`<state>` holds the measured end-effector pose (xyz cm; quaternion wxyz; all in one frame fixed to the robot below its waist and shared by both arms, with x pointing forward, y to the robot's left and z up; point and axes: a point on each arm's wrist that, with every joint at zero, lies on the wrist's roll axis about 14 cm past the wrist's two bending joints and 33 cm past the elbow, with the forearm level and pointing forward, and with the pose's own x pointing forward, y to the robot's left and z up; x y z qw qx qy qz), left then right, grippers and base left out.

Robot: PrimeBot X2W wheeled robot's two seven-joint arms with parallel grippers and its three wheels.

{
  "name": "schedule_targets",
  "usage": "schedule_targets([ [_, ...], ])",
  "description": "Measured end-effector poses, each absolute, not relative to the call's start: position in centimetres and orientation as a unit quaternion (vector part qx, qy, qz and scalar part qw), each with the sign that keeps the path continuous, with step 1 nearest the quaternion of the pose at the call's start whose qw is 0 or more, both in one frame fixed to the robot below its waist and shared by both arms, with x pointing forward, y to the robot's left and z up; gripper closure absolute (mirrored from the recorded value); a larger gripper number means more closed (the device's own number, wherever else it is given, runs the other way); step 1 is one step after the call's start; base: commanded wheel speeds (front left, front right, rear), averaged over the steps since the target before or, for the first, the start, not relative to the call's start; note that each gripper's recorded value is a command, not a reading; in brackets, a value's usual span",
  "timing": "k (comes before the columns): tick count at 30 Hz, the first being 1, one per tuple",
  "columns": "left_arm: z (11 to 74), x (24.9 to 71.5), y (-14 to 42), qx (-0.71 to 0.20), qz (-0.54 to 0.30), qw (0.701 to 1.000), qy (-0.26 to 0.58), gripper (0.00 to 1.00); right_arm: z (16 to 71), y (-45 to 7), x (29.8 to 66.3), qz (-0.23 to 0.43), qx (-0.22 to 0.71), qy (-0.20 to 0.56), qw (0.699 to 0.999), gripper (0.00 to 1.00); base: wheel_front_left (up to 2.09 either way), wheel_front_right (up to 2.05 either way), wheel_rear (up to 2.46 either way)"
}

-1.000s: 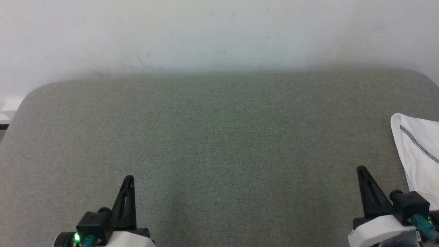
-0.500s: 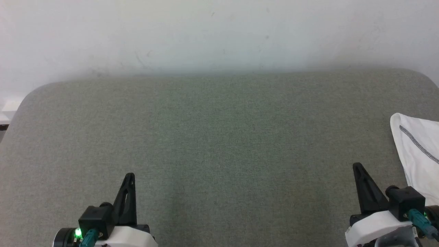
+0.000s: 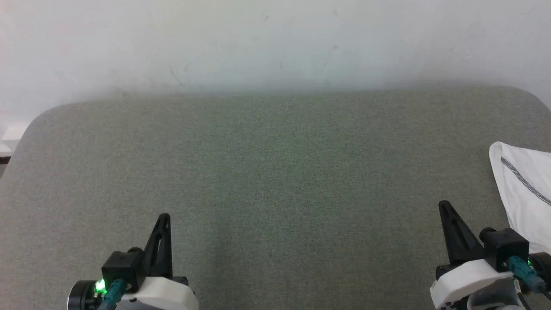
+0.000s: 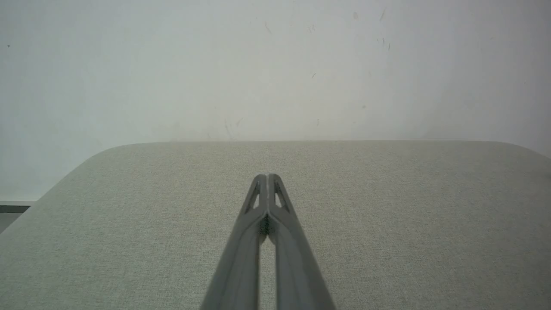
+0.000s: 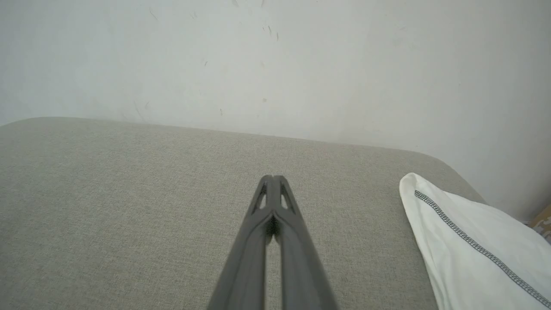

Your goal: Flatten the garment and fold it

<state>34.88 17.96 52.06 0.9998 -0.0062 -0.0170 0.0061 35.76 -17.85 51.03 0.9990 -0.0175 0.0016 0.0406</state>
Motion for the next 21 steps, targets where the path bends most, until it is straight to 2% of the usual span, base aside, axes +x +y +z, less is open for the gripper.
schedule_targets([
  [21, 52.22, 35.81, 17.85, 0.008, 0.001, 1.000, -0.008, 1.00, 51.51, -17.03, 36.25, 0.052, -0.019, 0.005, 0.998, 1.00, 0.00, 0.00, 0.00],
])
